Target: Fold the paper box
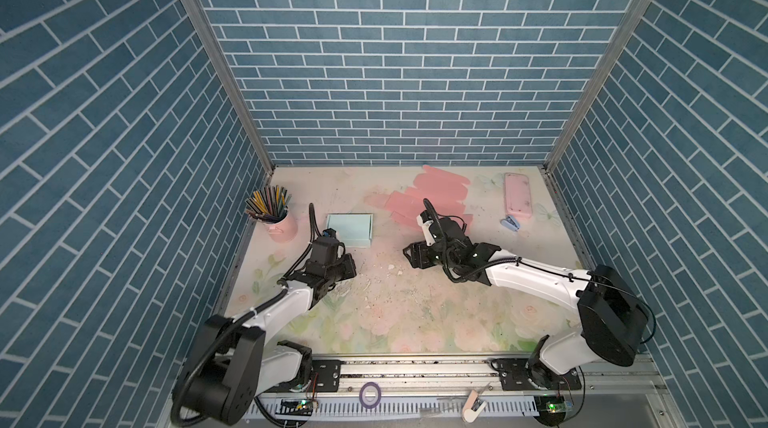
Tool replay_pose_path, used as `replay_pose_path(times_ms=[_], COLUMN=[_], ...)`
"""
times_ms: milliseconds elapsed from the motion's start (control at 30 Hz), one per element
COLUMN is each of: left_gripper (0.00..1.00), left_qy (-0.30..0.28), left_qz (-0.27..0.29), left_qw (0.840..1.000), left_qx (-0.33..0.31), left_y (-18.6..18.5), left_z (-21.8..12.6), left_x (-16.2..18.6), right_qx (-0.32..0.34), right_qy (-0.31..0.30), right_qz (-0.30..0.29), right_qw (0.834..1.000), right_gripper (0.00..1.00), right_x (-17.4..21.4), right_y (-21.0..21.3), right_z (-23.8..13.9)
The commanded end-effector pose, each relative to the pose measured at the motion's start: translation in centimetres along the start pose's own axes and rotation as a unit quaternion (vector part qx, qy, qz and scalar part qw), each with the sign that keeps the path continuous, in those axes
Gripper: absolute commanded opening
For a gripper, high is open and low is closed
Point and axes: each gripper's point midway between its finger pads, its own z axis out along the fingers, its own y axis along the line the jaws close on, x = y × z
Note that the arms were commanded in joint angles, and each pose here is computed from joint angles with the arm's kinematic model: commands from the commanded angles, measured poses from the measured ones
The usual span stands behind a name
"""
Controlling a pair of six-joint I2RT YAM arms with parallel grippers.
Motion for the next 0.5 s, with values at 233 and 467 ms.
replay_pose_path(times_ms=[233,467], left_gripper=[0.00,0.00], left_qy=[-0.051,-0.053], left_qz=[-0.009,-0.019], left_qw=[0.998,0.998], left_qx=[-0.032,-0.032], left_y=[0.6,0.4], left_z=[4.0,6.5], left_x=[-4.6,-6.4], right_qx=[0.005,0.013], right_qy=[-0.041,-0.040], right_qz=[-0.018,-0.021], right_qw=[0.999,0.999], right_gripper=[0.69,0.69], right_x=[-2.0,-1.6], right_y=[0.6,0.1], right_z=[-2.2,-2.2])
